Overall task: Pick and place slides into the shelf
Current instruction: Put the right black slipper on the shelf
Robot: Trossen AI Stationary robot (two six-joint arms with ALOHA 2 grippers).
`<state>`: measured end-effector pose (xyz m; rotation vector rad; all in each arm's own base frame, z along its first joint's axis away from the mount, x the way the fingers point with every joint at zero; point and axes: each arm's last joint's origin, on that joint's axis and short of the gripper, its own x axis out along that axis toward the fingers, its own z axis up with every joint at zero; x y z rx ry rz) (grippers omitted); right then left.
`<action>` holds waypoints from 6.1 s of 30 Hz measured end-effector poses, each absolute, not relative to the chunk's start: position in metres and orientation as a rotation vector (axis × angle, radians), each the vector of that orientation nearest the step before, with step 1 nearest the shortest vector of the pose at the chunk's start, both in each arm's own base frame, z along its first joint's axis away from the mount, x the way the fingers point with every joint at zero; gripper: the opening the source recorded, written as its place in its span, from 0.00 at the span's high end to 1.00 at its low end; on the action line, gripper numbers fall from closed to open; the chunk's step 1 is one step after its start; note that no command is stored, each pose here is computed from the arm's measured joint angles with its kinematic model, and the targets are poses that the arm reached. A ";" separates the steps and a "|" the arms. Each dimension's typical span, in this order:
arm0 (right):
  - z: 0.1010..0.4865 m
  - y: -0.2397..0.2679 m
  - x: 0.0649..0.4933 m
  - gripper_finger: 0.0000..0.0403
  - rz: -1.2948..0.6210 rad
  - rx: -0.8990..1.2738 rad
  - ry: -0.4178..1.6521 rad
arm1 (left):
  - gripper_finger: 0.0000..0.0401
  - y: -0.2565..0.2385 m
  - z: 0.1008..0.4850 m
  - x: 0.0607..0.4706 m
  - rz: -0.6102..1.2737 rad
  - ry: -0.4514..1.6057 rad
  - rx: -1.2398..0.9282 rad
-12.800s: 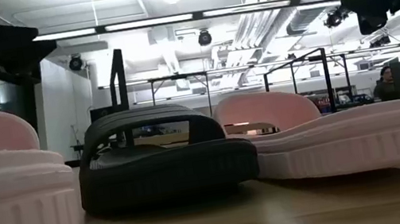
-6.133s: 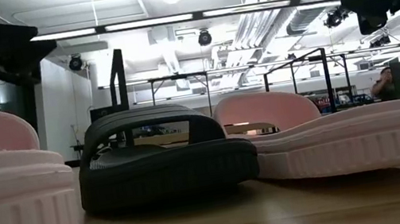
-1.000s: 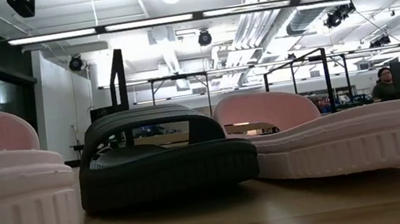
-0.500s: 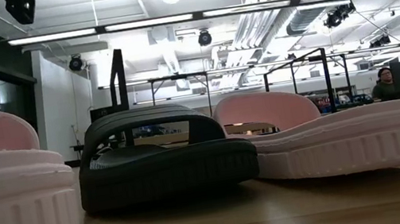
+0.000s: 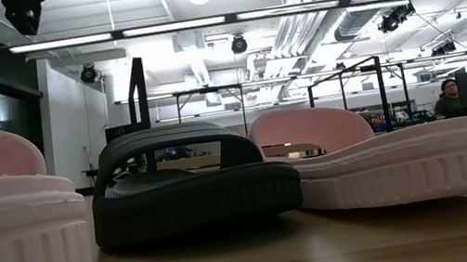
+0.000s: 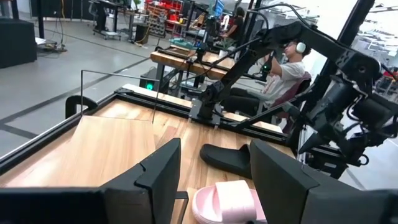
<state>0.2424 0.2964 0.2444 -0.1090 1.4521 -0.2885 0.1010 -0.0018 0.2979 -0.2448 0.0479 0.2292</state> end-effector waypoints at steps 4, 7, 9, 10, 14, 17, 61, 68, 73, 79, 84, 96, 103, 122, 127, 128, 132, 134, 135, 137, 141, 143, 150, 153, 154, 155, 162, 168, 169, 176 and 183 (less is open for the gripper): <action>0.232 0.300 0.245 0.53 -0.310 -0.135 1.469 | 0.56 -0.002 0.299 0.101 0.228 0.037 -0.242; 0.228 0.302 0.247 0.53 -0.303 -0.126 1.467 | 0.56 -0.002 0.300 0.101 0.227 0.030 -0.233; 0.228 0.304 0.248 0.53 -0.295 -0.102 1.454 | 0.56 -0.002 0.300 0.101 0.227 0.030 -0.233; 0.228 0.305 0.248 0.53 -0.290 -0.096 1.452 | 0.56 -0.002 0.300 0.101 0.227 0.030 -0.232; 0.227 0.307 0.250 0.53 -0.298 -0.046 1.434 | 0.56 -0.002 0.300 0.101 0.227 0.030 -0.230; 0.227 0.310 0.253 0.53 -0.244 -0.048 1.406 | 0.56 -0.002 0.300 0.101 0.228 0.030 -0.230; 0.198 0.323 0.259 0.53 -0.295 -0.079 1.340 | 0.56 -0.002 0.300 0.101 0.229 0.031 -0.229; 0.198 0.327 0.258 0.53 -0.207 -0.114 1.378 | 0.56 -0.002 0.300 0.101 0.229 0.031 -0.229; 0.199 0.324 0.251 0.53 -0.279 -0.183 1.333 | 0.56 -0.002 0.300 0.101 0.229 0.031 -0.229; 0.198 0.322 0.243 0.53 -0.355 -0.240 1.335 | 0.56 -0.002 0.300 0.101 0.229 0.031 -0.229; 0.185 0.319 0.239 0.53 -0.453 -0.298 1.390 | 0.56 -0.002 0.300 0.101 0.229 0.031 -0.229; 0.164 0.319 0.241 0.53 -0.516 -0.428 1.351 | 0.56 -0.002 0.300 0.101 0.229 0.031 -0.229; 0.154 0.318 0.244 0.53 -0.539 -0.450 1.346 | 0.56 -0.002 0.300 0.101 0.229 0.031 -0.229; 0.137 0.306 0.237 0.53 -0.618 -0.504 1.326 | 0.56 -0.002 0.300 0.101 0.229 0.032 -0.229; 0.127 0.300 0.231 0.53 -0.671 -0.518 1.322 | 0.56 -0.002 0.300 0.101 0.229 0.031 -0.229; 0.126 0.299 0.230 0.53 -0.675 -0.523 1.325 | 0.56 -0.002 0.300 0.101 0.229 0.032 -0.229; 0.127 0.299 0.230 0.53 -0.674 -0.522 1.324 | 0.56 -0.002 0.300 0.101 0.229 0.031 -0.229; 0.127 0.299 0.230 0.53 -0.673 -0.522 1.325 | 0.56 -0.002 0.300 0.101 0.229 0.031 -0.229; 0.127 0.299 0.231 0.53 -0.671 -0.524 1.327 | 0.56 -0.002 0.300 0.101 0.229 0.032 -0.229; 0.126 0.299 0.231 0.53 -0.668 -0.525 1.331 | 0.56 -0.002 0.300 0.101 0.229 0.032 -0.229; 0.126 0.299 0.231 0.53 -0.650 -0.548 1.341 | 0.56 -0.002 0.300 0.102 0.229 0.034 -0.229; 0.126 0.298 0.232 0.53 -0.643 -0.558 1.347 | 0.56 -0.002 0.299 0.102 0.229 0.034 -0.229; 0.126 0.294 0.237 0.53 -0.635 -0.581 1.354 | 0.56 -0.002 0.299 0.102 0.229 0.034 -0.229; 0.126 0.293 0.238 0.53 -0.634 -0.588 1.346 | 0.56 -0.002 0.299 0.102 0.229 0.034 -0.229; 0.126 0.293 0.238 0.53 -0.631 -0.592 1.349 | 0.56 -0.002 0.299 0.102 0.229 0.034 -0.229; 0.126 0.293 0.239 0.53 -0.630 -0.593 1.349 | 0.56 -0.002 0.299 0.102 0.229 0.034 -0.229; 0.127 0.293 0.239 0.53 -0.620 -0.603 1.356 | 0.56 -0.002 0.299 0.102 0.229 0.034 -0.229; 0.136 0.292 0.239 0.53 -0.608 -0.578 1.344 | 0.56 -0.002 0.299 0.102 0.229 0.034 -0.229; 0.137 0.292 0.240 0.53 -0.607 -0.575 1.339 | 0.56 -0.002 0.299 0.102 0.229 0.034 -0.229; 0.136 0.284 0.244 0.53 -0.617 -0.610 1.333 | 0.56 -0.002 0.299 0.102 0.229 0.034 -0.229; 0.119 0.265 0.233 0.53 -0.712 -0.633 1.414 | 0.56 -0.002 0.299 0.102 0.229 0.034 -0.228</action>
